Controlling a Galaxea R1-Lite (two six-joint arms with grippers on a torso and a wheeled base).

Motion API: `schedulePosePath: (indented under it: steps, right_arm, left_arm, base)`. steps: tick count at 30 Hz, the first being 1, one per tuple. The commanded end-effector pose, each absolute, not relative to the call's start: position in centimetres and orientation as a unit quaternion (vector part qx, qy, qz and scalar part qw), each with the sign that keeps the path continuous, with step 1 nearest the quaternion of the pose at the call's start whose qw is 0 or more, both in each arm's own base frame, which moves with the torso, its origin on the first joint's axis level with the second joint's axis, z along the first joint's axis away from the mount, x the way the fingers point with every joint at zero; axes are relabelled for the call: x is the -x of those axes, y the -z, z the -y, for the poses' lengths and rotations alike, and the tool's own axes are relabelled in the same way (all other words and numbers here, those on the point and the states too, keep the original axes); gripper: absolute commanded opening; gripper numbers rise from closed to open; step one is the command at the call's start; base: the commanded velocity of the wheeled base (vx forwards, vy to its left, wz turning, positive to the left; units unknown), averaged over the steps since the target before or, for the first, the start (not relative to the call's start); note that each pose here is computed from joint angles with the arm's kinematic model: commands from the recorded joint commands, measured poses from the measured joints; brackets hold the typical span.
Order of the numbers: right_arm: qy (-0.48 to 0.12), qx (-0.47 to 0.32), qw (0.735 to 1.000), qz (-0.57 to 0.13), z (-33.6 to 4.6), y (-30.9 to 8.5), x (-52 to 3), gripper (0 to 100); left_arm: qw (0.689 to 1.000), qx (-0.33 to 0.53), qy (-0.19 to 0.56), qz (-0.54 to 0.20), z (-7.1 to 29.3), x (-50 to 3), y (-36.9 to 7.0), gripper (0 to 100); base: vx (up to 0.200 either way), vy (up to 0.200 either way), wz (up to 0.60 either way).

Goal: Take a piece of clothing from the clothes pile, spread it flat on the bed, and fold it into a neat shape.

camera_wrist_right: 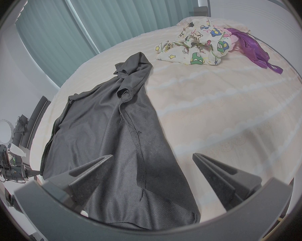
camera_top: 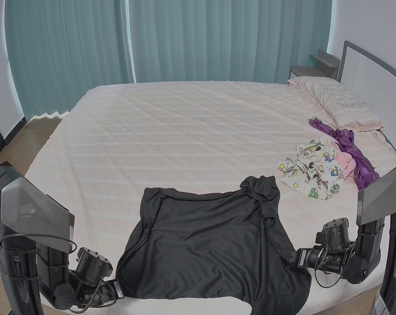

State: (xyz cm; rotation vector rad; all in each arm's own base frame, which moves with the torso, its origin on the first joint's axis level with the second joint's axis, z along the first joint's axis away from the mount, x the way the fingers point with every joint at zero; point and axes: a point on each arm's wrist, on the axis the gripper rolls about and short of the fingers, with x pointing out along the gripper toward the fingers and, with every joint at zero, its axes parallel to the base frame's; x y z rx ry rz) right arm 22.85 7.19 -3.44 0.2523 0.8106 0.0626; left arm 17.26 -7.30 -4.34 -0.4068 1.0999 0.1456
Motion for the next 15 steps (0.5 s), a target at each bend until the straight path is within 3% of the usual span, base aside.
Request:
schedulePosePath:
  steps: [1, 15]
  right_arm:
    - [-0.029, -0.115, 0.909, -0.399, -7.1, 3.8, -22.8, 100]
    - [-0.031, -0.095, 0.909, -0.405, -7.0, 4.0, -22.5, 100]
  left_arm:
    - [0.825, 0.167, -0.070, -0.536, 6.9, -16.1, 3.3, 0]
    - [0.805, 0.117, -0.065, -0.578, 6.2, -14.6, 2.3, 0]
  base:
    - [0.000, 0.000, 0.00]
    - [0.000, 0.000, 0.00]
